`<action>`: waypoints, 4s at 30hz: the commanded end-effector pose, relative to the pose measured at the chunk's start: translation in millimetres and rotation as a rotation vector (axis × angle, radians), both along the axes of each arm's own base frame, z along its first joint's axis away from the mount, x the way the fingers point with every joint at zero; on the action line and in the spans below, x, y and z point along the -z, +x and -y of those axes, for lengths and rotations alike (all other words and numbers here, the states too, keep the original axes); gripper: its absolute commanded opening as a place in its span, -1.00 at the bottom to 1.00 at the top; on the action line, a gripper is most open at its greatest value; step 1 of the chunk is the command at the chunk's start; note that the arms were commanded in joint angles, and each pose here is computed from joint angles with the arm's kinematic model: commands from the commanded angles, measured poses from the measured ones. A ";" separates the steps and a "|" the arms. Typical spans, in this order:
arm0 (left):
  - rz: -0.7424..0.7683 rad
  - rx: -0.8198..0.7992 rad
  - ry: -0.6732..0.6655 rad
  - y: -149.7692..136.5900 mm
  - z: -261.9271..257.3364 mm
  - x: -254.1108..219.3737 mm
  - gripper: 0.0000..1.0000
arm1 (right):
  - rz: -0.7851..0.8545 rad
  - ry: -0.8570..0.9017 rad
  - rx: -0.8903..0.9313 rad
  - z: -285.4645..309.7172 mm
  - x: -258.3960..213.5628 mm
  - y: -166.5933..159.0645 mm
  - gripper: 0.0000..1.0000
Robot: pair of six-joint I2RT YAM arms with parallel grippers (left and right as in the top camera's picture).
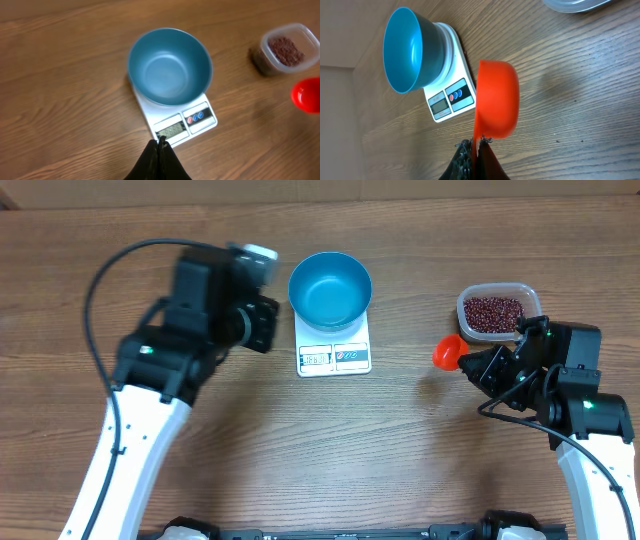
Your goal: Scoop item into bowl and weigh 150g on scale
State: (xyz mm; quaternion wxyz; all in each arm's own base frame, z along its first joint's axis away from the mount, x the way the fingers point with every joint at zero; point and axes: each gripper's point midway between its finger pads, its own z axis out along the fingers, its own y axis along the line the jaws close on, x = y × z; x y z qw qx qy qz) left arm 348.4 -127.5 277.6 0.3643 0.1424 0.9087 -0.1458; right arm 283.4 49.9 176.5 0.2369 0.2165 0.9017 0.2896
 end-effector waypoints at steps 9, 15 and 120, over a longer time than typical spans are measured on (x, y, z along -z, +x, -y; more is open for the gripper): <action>-0.077 -0.078 -0.105 0.7 -35.5 0.4 -0.92 | 0.063 -0.015 -0.021 0.2 -13.7 5.8 -0.93; -0.091 -0.080 -0.103 -1.3 -35.9 2.8 -0.92 | 0.070 0.006 -0.037 -3.8 -16.1 5.6 -0.93; -0.022 0.263 0.054 -41.9 -22.9 90.0 -0.92 | 0.075 -0.018 -0.056 -2.8 -14.3 4.4 -0.93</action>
